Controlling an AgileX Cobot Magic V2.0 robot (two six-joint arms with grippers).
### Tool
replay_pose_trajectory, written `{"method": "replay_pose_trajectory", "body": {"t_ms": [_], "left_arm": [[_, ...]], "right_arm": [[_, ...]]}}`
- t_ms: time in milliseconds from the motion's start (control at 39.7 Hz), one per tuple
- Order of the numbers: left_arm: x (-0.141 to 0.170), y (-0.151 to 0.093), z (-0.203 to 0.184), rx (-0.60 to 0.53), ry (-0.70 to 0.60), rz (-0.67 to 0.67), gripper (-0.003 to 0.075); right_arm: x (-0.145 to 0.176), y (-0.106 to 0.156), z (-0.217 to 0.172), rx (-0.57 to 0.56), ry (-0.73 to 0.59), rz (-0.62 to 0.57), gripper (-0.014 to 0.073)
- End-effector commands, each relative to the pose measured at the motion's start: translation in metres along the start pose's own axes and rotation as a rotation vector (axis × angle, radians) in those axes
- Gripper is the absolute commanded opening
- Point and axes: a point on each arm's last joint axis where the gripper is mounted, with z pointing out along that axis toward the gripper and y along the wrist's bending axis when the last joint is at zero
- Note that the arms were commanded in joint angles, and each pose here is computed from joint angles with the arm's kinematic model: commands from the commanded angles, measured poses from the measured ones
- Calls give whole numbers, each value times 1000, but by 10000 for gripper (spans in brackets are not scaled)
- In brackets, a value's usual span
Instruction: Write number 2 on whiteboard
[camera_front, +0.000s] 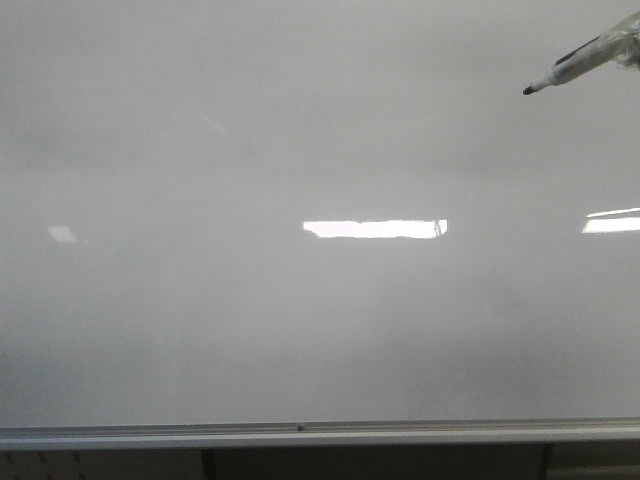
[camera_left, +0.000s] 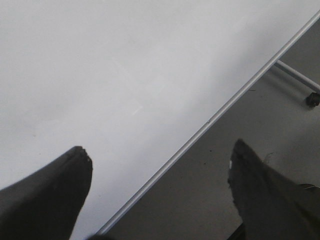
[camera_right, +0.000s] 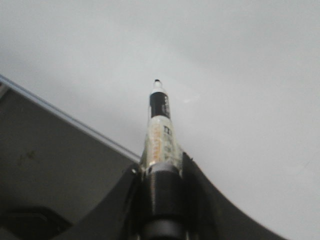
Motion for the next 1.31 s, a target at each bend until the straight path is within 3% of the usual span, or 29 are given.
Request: {"method": "replay_pose_trajectory", "body": {"t_ms": [0,252,479,882,1083,1285], "left_arm": [[-10,2,-11,-24,-94,-17,547],[-11,2,-11,-30,-108,-18,547],[-12,2,-11,-32,-112,-18,547],[-12,2,-11,-32,-114,-18,547],[-12,2,-11,-32,-114,-18,547],[-12,2,-11,-32,-114,-18,547]], "right_arm": [[4,-3,-4,50,-225,59,18],[30,-10,27,150,-415,94,18],[13,-18,49,188,-467,96,18],[-15,-28,90,196,-423,63,18],[-17,-42,92,238,-414,72,18],[-1,-59,94,259,-262,121,18]]}}
